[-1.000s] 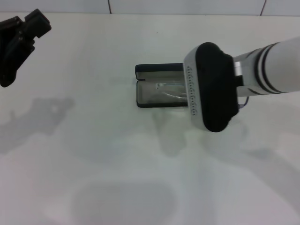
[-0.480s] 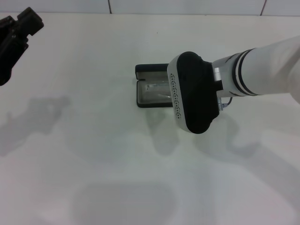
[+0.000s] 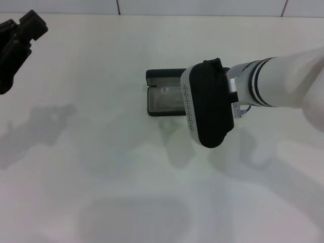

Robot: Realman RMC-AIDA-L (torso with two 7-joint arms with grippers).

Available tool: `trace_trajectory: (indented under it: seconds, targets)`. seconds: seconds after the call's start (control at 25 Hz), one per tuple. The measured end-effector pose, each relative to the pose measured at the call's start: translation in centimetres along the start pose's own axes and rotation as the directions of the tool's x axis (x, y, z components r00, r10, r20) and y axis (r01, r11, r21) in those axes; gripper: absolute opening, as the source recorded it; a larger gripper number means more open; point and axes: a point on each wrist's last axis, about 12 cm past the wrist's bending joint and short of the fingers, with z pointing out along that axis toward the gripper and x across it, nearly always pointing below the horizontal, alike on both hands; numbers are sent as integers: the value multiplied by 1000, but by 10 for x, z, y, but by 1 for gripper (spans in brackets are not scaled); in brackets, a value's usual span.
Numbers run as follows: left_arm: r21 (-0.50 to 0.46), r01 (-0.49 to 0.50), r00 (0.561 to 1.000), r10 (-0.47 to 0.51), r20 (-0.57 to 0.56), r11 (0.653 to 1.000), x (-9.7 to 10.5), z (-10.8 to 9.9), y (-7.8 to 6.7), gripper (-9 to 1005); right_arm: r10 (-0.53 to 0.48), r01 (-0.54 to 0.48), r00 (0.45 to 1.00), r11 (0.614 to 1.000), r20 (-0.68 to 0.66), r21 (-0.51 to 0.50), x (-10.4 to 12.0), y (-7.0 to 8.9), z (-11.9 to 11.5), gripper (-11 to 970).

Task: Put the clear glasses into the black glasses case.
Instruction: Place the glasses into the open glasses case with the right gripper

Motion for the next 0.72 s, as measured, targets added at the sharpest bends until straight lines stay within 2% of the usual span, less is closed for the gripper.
trace_trajectory:
  seconds: [0.72]
  targets:
    - [-2, 6, 1000, -6, 6, 1000, 2, -1, -3, 69, 1, -1, 1000, 1000, 3, 19, 3, 5, 10, 120]
